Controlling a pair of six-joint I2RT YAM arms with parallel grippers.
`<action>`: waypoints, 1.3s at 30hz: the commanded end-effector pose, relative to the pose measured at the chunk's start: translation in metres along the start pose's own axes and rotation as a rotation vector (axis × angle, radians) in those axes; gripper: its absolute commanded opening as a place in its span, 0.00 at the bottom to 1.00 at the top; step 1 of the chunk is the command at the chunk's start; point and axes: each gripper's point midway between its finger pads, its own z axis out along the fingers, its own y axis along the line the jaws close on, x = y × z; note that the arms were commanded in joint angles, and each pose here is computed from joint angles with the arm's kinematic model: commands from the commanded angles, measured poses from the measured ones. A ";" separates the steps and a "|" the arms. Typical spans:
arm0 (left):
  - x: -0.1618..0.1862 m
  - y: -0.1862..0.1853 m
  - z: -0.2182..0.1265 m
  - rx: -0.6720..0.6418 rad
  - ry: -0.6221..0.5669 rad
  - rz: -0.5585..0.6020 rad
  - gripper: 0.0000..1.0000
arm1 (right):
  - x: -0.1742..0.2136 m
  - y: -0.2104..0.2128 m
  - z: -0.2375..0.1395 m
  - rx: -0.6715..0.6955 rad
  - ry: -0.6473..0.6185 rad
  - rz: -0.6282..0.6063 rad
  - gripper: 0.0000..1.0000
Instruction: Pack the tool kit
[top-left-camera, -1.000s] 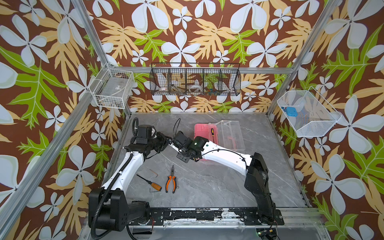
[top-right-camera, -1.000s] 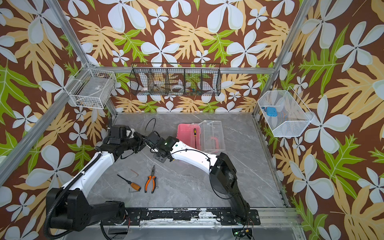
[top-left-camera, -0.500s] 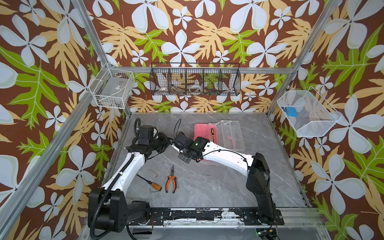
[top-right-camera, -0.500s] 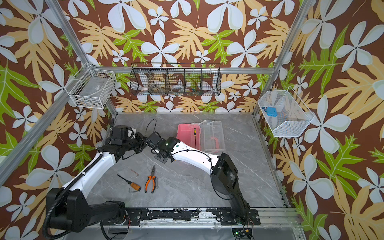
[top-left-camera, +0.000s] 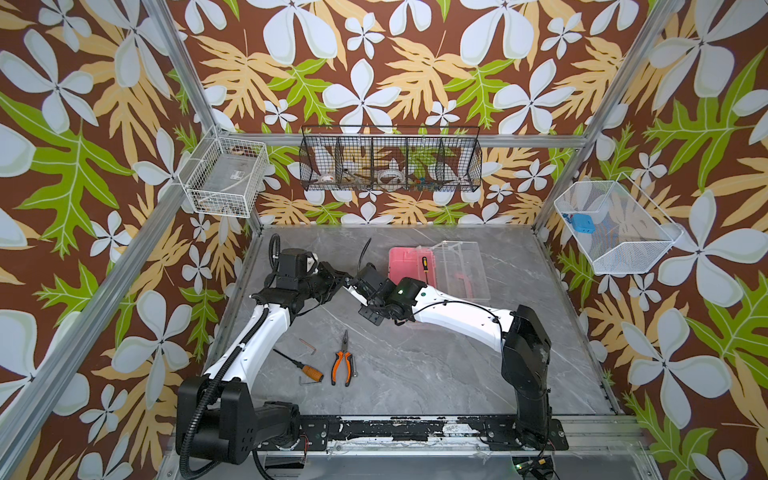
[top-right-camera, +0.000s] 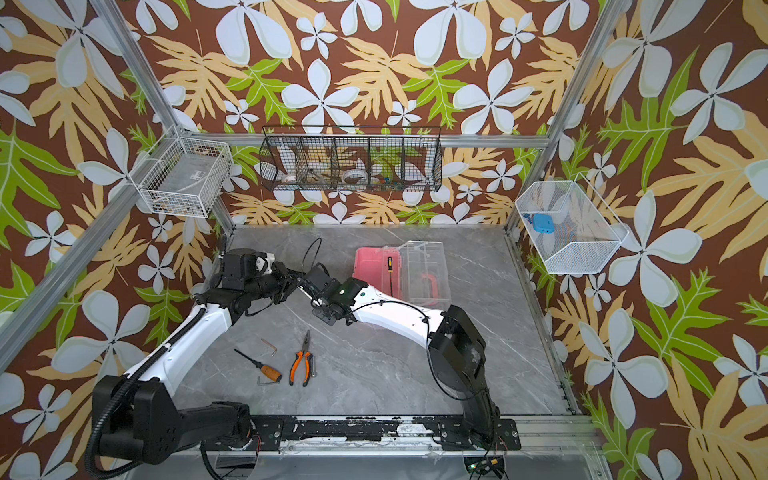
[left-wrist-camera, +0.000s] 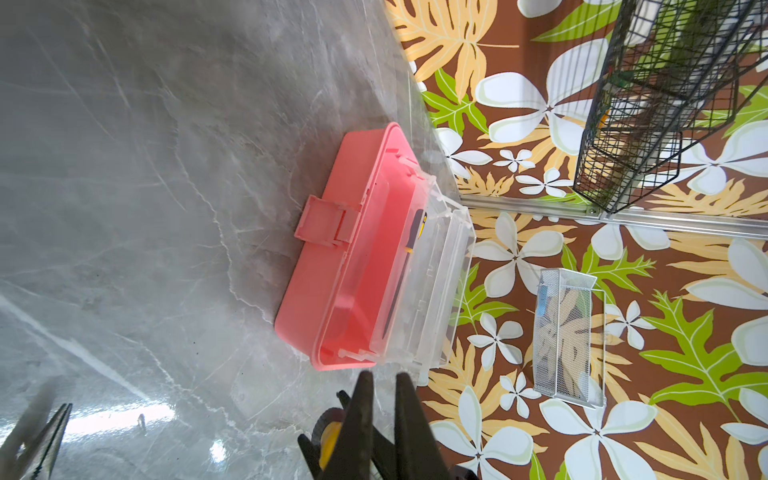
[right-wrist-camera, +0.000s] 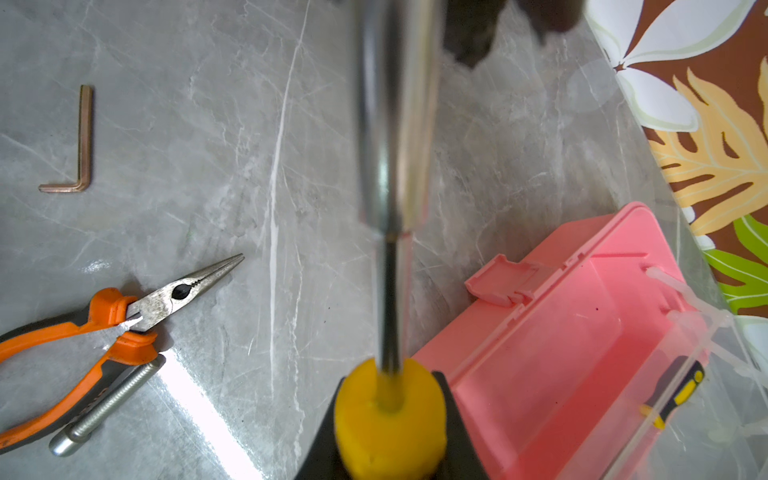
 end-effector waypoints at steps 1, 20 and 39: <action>0.052 0.001 -0.003 0.036 0.250 -0.053 0.00 | -0.064 0.000 -0.010 -0.034 -0.265 0.079 0.00; 0.004 0.052 -0.011 -0.124 0.099 -0.057 0.26 | 0.060 0.077 -0.010 -0.314 0.011 -0.073 0.00; 0.008 0.079 0.005 -0.160 0.131 -0.093 0.27 | 0.111 0.062 0.036 -0.140 0.206 -0.195 0.19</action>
